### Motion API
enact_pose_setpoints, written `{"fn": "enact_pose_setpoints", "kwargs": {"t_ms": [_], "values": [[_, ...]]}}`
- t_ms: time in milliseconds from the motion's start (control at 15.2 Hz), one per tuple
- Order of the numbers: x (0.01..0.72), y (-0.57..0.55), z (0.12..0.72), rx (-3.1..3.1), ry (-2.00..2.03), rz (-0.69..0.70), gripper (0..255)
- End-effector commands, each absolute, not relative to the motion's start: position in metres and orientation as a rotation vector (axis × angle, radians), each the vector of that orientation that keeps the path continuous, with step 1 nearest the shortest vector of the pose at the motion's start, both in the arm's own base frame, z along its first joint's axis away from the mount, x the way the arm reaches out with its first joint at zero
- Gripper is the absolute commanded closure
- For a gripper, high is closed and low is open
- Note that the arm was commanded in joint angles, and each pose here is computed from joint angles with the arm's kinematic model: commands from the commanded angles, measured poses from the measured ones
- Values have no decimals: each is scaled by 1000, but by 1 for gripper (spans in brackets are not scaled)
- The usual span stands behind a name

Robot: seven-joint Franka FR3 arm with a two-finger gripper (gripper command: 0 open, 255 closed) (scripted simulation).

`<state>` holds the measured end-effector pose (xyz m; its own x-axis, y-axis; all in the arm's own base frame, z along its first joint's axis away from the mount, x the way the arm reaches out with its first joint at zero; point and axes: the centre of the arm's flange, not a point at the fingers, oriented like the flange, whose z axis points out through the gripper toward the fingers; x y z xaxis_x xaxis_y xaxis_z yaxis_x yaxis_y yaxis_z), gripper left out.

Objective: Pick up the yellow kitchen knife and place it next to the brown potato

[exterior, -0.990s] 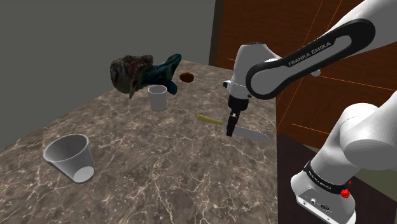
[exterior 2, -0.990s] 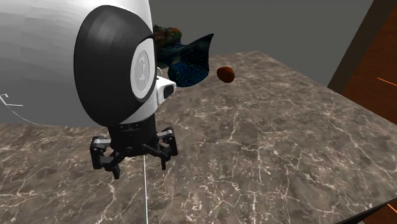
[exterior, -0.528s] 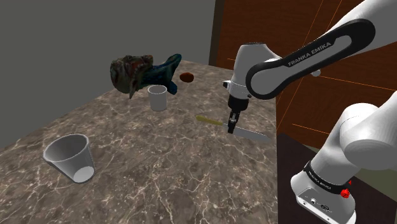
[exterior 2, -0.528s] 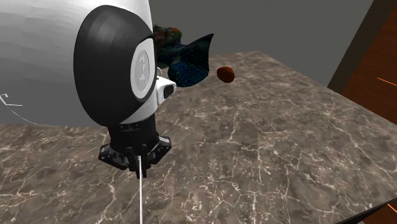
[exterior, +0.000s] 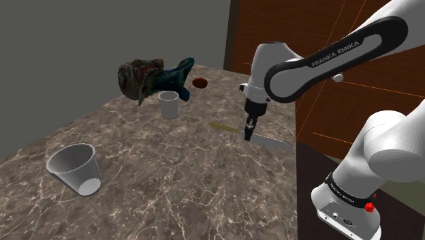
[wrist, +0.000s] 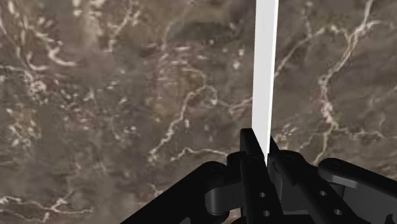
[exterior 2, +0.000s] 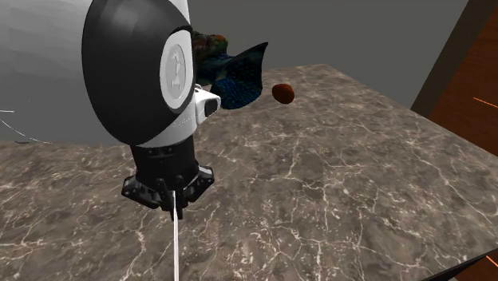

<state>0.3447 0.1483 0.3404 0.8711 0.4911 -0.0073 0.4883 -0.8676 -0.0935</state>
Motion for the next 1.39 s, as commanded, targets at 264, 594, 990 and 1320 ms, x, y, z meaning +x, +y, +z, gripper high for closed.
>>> {"fn": "enact_pose_setpoints", "kwargs": {"t_ms": [264, 594, 990, 1320], "values": [[344, 149, 371, -2953, -774, 48, 255], [344, 149, 398, -2953, -774, 48, 255], [344, 149, 429, -2953, -774, 48, 255], [344, 149, 456, -2953, -774, 48, 255]]}}
